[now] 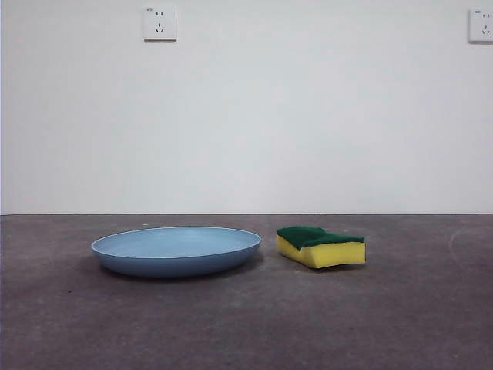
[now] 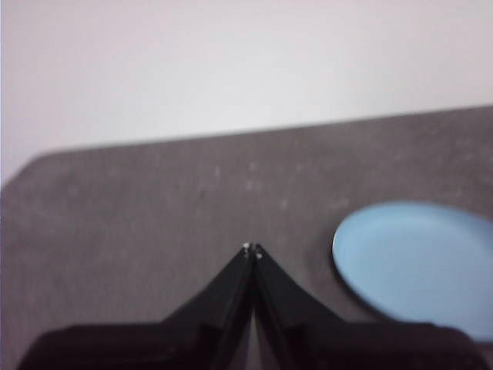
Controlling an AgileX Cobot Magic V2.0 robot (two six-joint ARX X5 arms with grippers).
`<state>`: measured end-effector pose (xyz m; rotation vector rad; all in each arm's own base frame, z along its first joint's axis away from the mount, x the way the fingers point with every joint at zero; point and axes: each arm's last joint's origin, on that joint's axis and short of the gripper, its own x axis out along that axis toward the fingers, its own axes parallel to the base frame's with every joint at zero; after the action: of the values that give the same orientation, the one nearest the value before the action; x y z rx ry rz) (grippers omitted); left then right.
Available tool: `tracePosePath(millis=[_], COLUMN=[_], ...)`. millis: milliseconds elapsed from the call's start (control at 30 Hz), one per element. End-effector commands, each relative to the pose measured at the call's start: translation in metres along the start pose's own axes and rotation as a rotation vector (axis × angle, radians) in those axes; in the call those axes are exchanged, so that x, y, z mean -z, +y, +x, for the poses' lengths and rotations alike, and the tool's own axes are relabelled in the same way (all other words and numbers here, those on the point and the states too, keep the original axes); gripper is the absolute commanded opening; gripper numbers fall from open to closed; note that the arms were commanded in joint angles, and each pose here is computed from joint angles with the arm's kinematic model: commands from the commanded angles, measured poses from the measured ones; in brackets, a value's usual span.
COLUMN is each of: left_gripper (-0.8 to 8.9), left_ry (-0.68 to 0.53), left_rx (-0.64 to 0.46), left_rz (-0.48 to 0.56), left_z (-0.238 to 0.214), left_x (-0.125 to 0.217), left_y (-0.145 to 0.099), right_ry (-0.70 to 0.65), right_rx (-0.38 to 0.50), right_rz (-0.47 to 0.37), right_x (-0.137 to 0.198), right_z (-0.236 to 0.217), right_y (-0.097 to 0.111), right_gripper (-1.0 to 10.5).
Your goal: Pick up the plate,pick up the cloth,clean the plate with the cloth
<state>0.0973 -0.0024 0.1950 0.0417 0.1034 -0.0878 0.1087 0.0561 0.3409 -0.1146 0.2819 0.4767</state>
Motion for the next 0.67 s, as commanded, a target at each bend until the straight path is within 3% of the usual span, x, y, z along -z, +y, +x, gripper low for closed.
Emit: tracePosePath(millis=[33,667], left_gripper=[-0.04,-0.04], left_ry=[0.014,0.076], left_rx=[-0.013,-0.024], left_rz=[-0.028,-0.085], left_z=[0.002,0.003], left_x=[0.017,0.047], left_y=[0.001,0.000], right_ry=[-0.001,-0.001], right_rx=[0.001,0.002], right_rz=[0.005,0.005], right_x=[0.001,0.001], right_z=[0.001,0.001], right_y=[0.000,0.000], right_gripper=[0.0,0.0])
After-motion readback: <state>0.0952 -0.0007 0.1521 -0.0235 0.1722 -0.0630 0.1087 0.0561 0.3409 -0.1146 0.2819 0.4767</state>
